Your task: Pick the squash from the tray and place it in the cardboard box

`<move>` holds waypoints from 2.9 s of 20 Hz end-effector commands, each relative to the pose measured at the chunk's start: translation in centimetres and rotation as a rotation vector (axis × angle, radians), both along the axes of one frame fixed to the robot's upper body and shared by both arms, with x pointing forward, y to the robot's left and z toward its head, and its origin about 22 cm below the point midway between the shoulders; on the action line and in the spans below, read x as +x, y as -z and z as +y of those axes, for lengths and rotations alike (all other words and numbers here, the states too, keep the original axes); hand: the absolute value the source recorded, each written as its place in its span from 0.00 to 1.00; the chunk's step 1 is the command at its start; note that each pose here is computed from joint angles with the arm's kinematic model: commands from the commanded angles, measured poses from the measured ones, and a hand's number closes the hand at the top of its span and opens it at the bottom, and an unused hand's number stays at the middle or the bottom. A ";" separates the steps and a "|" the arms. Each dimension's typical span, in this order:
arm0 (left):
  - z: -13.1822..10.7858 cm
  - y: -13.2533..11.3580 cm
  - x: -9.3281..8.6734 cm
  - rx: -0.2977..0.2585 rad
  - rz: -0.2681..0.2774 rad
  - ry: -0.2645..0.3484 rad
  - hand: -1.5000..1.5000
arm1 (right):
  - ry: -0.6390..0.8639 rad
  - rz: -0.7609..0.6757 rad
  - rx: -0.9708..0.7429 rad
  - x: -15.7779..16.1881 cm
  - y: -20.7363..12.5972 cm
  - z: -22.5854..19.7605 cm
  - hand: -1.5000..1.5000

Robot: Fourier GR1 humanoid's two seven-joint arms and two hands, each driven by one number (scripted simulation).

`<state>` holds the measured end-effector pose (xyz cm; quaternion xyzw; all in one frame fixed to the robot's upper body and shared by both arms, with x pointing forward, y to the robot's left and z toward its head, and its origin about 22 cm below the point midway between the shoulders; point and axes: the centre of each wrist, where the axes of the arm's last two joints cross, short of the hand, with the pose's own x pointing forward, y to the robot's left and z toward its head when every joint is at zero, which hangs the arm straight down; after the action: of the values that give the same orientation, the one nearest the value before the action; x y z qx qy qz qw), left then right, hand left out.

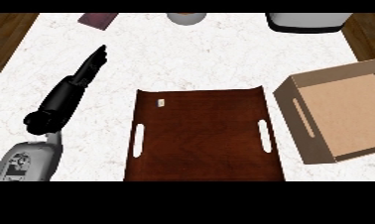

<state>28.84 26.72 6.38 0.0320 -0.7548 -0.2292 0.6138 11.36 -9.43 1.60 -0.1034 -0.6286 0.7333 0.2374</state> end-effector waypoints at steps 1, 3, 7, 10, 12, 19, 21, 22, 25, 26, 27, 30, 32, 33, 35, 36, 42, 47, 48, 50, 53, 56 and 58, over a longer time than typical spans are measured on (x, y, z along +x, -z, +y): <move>0.2 0.2 -0.1 0.000 -0.006 -0.017 0.50 | -0.323 -0.010 0.141 -3.4 -2.6 -2.7 1.00; 0.0 0.5 0.0 -0.005 0.008 -0.022 0.50 | -0.409 -0.081 0.193 -3.9 -4.8 -4.4 1.00; 0.2 0.3 0.0 -0.004 -0.005 -0.047 0.50 | -0.416 -0.095 0.262 -3.8 -6.8 -7.1 1.00; 0.8 0.1 -0.4 0.009 0.000 -0.062 0.50 | -0.276 -0.115 0.384 -3.0 -7.6 -7.5 1.00; 1.1 -0.7 -0.3 0.019 -0.025 -0.071 0.50 | -0.182 -0.082 0.434 -2.8 -7.5 -7.7 1.00; 1.0 0.0 -0.6 0.002 -0.027 -0.062 0.50 | 0.040 -0.070 0.540 -1.3 -7.4 -8.2 1.00; 1.2 -1.0 -0.1 0.014 -0.042 -0.057 0.50 | 0.077 -0.073 0.544 -0.5 -7.3 -8.4 1.00; 0.7 -0.6 -0.1 -0.003 -0.026 -0.054 0.50 | 0.080 -0.084 0.561 -0.4 -7.6 -8.3 1.00; 0.9 -0.4 -0.5 0.021 -0.030 -0.060 0.50 | 0.162 -0.098 0.561 1.1 -8.0 -9.8 1.00; 0.7 -1.3 0.0 0.024 -0.037 -0.034 0.50 | 0.183 -0.154 0.540 2.7 -8.9 -10.8 1.00; 0.5 -0.6 -0.3 0.012 -0.029 -0.031 0.50 | 0.211 -0.205 0.524 3.9 -10.0 -11.9 1.00; -0.3 -0.9 0.1 0.014 -0.033 -0.013 0.50 | 0.254 -0.204 0.417 6.8 -11.7 -15.7 1.00; 0.6 -1.2 0.2 0.010 -0.036 -0.013 0.50 | 0.306 -0.160 0.297 8.5 -12.7 -18.6 1.00; -0.2 -0.8 0.1 0.001 -0.043 0.003 0.50 | 0.347 -0.127 0.228 9.5 -11.9 -20.6 1.00; 0.3 -0.2 -0.2 0.026 -0.026 -0.009 0.50 | 0.359 -0.043 0.158 10.6 -12.3 -23.6 1.00; 0.0 0.4 -0.1 0.012 -0.023 0.011 0.50 | 0.360 -0.040 0.158 11.7 -12.8 -25.1 1.00; -1.8 0.1 0.5 -0.002 -0.029 0.050 0.50 | 0.372 0.065 -0.016 14.8 -14.8 -33.7 1.00; -2.0 -1.3 1.3 0.009 -0.063 0.049 0.50 | 0.247 0.210 -0.081 16.5 -13.2 -35.5 0.00; -2.9 -1.4 1.2 0.015 -0.031 0.062 0.50 | 0.245 0.211 -0.050 16.8 -14.5 -37.2 0.00; -2.5 -0.8 0.7 -0.003 -0.019 0.048 0.50 | 0.136 0.250 -0.005 17.6 -11.9 -35.9 0.00; -2.9 -0.7 1.1 0.006 -0.034 0.057 0.50 | 0.078 0.276 0.231 18.4 -13.0 -36.5 0.00; -1.5 -0.6 1.1 0.013 -0.035 0.040 0.50 | 0.099 0.410 0.577 18.7 -9.7 -34.4 0.00; -1.7 -0.3 0.9 0.016 -0.027 0.027 0.50 | 0.135 0.504 0.711 18.2 -9.1 -35.0 0.00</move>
<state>29.97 24.94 7.10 0.0248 -0.7631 -0.2450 0.5975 29.51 -44.29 12.56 -0.0328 -0.7031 0.5712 0.4223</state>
